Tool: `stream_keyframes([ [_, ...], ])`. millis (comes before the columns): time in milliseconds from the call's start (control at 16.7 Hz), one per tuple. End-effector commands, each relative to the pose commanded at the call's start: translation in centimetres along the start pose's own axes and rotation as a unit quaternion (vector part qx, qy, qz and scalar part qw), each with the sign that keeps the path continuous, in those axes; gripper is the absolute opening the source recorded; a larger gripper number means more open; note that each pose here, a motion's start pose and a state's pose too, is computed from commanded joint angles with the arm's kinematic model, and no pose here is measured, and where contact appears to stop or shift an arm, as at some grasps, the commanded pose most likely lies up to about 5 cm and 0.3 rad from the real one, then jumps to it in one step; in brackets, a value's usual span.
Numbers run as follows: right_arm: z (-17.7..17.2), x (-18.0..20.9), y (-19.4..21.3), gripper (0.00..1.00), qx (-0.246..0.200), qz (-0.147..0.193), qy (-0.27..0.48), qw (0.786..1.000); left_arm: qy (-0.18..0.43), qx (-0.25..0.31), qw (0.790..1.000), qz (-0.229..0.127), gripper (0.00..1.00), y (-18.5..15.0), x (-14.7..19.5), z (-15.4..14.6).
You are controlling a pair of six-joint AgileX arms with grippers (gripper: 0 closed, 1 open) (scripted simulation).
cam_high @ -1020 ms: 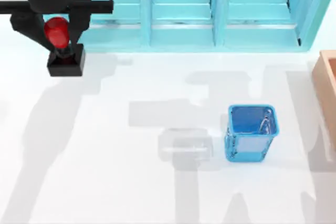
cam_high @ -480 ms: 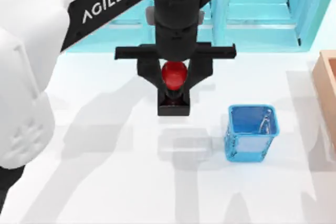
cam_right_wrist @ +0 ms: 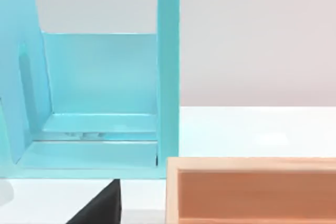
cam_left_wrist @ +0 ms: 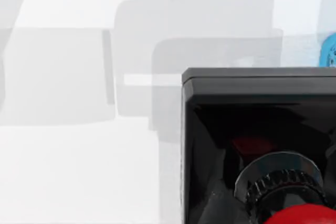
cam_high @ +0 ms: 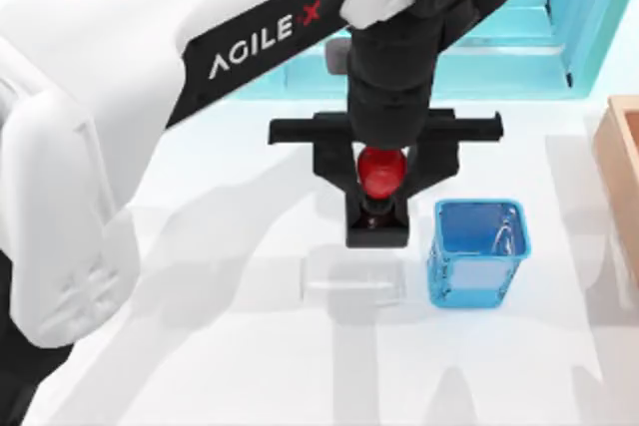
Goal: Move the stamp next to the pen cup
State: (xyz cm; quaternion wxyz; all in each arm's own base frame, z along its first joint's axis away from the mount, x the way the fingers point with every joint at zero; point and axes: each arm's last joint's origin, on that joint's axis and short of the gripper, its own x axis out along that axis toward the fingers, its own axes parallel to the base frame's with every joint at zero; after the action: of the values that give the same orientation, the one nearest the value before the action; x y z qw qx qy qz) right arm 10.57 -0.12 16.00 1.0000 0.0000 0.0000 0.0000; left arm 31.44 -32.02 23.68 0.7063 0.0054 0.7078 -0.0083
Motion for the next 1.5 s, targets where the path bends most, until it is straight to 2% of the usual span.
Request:
stream_keyframes([
  [600,0.0,0.0,0.0,1.0,0.0,0.0,0.0,1.0,-0.001,0.0,1.0,0.0,0.0,-0.1,1.6,0.0],
  [1380,0.0,0.0,0.0,1.0,0.0,0.0,0.0,1.0,-0.001,0.0,1.0,0.0,0.98,-0.1,1.6,0.0],
  [1500,0.0,0.0,0.0,1.0,0.0,0.0,0.0,1.0,-0.001,0.0,1.0,0.0,1.0,-0.1,1.6,0.0],
])
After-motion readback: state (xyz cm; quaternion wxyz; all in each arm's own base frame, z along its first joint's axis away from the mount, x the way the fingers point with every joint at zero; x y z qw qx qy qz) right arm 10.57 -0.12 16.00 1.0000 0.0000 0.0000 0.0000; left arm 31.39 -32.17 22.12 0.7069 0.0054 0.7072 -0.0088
